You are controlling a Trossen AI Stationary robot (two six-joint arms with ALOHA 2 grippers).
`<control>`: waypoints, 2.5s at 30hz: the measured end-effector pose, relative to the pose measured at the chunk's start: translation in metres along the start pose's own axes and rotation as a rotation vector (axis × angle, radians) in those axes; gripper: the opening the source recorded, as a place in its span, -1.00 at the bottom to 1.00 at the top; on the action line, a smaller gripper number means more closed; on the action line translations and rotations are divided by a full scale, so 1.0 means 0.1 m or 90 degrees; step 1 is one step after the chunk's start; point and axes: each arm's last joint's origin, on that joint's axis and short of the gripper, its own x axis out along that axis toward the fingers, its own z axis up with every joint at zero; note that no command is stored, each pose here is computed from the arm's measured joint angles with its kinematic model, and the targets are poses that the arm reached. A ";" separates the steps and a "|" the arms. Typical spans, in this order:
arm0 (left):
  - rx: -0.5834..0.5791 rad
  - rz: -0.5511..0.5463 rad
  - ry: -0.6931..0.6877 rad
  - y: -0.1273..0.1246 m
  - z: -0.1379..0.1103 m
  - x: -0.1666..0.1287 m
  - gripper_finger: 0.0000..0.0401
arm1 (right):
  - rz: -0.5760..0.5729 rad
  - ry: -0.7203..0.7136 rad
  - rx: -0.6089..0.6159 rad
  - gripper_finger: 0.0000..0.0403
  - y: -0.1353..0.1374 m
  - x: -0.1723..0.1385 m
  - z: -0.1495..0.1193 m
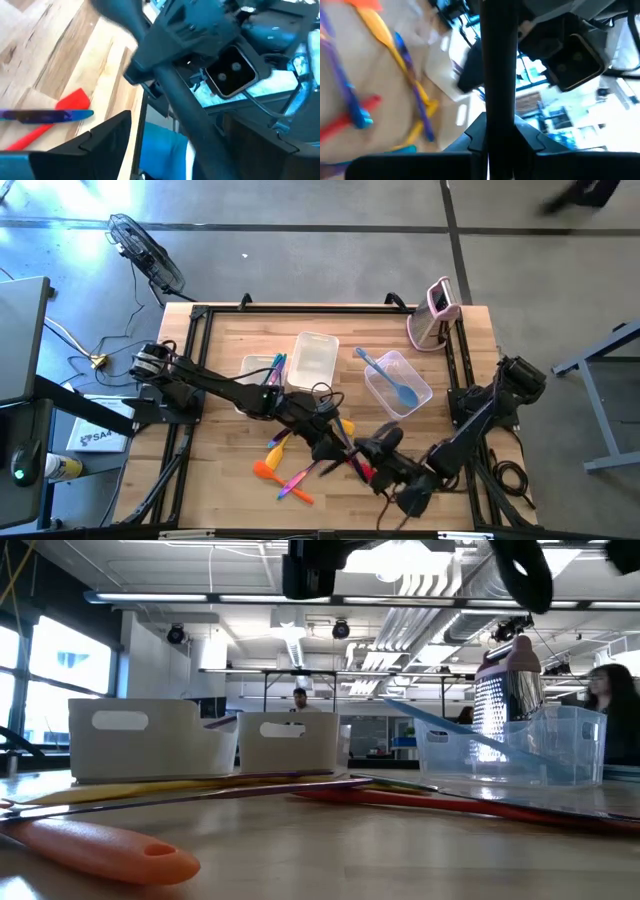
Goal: Pick & Place Kitchen Items
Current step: Put the black serving spoon into the transparent bin
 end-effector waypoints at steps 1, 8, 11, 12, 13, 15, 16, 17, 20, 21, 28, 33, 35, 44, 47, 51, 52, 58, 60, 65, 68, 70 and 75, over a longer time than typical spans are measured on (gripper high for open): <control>0.004 0.002 -0.002 0.01 0.01 0.00 0.54 | 0.008 -0.003 0.015 -0.81 0.02 -0.04 -0.01; 0.033 0.022 -0.001 0.01 0.01 -0.04 0.54 | 0.083 0.003 0.213 -0.81 0.01 -0.34 -0.15; 0.038 0.045 -0.002 0.02 0.00 -0.07 0.55 | 0.123 0.029 0.340 -0.81 -0.16 -0.43 -0.24; 0.037 0.055 -0.003 0.02 0.00 -0.07 0.55 | 0.127 0.038 0.371 -0.81 -0.23 -0.45 -0.27; 0.037 0.065 -0.005 0.03 0.00 -0.07 0.55 | 0.133 0.047 0.398 -0.81 -0.31 -0.47 -0.30; 0.034 0.080 -0.003 0.05 -0.01 -0.07 0.55 | 0.138 0.065 0.449 -0.81 -0.46 -0.47 -0.35; 0.034 0.088 -0.006 0.06 -0.01 -0.08 0.55 | 0.137 0.073 0.476 -0.81 -0.54 -0.46 -0.38; 0.033 0.097 -0.008 0.07 -0.02 -0.08 0.55 | 0.135 0.083 0.504 -0.81 -0.63 -0.44 -0.41; 0.033 0.130 -0.018 0.09 -0.05 -0.08 0.55 | 0.129 0.132 0.625 -0.81 -0.91 -0.34 -0.53; 0.037 0.135 -0.021 0.08 -0.07 -0.07 0.55 | 0.128 0.150 0.654 -0.81 -1.00 -0.30 -0.58; 0.101 0.126 -0.005 -0.06 -0.29 -0.02 0.55 | 0.076 0.230 0.685 -0.81 -1.44 -0.10 -0.94; 0.136 0.122 0.004 -0.19 -0.49 0.01 0.55 | 0.082 0.238 0.733 -0.81 -1.46 0.03 -1.20; 0.142 0.113 0.017 -0.24 -0.57 0.02 0.55 | 0.094 0.238 0.754 -0.81 -1.43 0.10 -1.32; 0.166 0.102 0.033 -0.40 -0.87 0.03 0.55 | 0.134 0.200 0.872 -0.81 -1.36 0.42 -1.86; 0.177 0.109 0.047 -0.41 -0.92 0.03 0.55 | 0.146 0.216 0.895 -0.81 -1.36 0.50 -1.99; 0.193 0.126 0.069 -0.38 -0.95 0.02 0.55 | 0.171 0.260 0.924 -0.81 -1.27 0.57 -2.15; 0.191 0.131 0.070 -0.38 -0.96 0.02 0.55 | 0.177 0.273 0.930 -0.81 -1.25 0.58 -2.18; 0.190 0.140 0.062 -0.37 -0.95 0.02 0.55 | 0.182 0.323 0.940 -0.81 -1.12 0.63 -2.31; 0.197 0.147 0.054 -0.36 -0.95 0.02 0.55 | 0.182 0.324 0.940 -0.81 -1.09 0.63 -2.33; 0.211 0.154 0.044 -0.36 -0.94 0.02 0.55 | 0.184 0.334 0.932 -0.81 -1.06 0.65 -2.34; 0.211 0.155 0.044 -0.36 -0.94 0.02 0.55 | 0.197 0.345 0.928 -0.81 -1.03 0.67 -2.35; 0.212 0.156 0.043 -0.36 -0.94 0.02 0.55 | 0.208 0.352 0.928 -0.81 -1.00 0.69 -2.35; 0.229 0.169 0.027 -0.36 -0.93 0.02 0.55 | 0.232 0.386 0.921 -0.81 -0.92 0.74 -2.36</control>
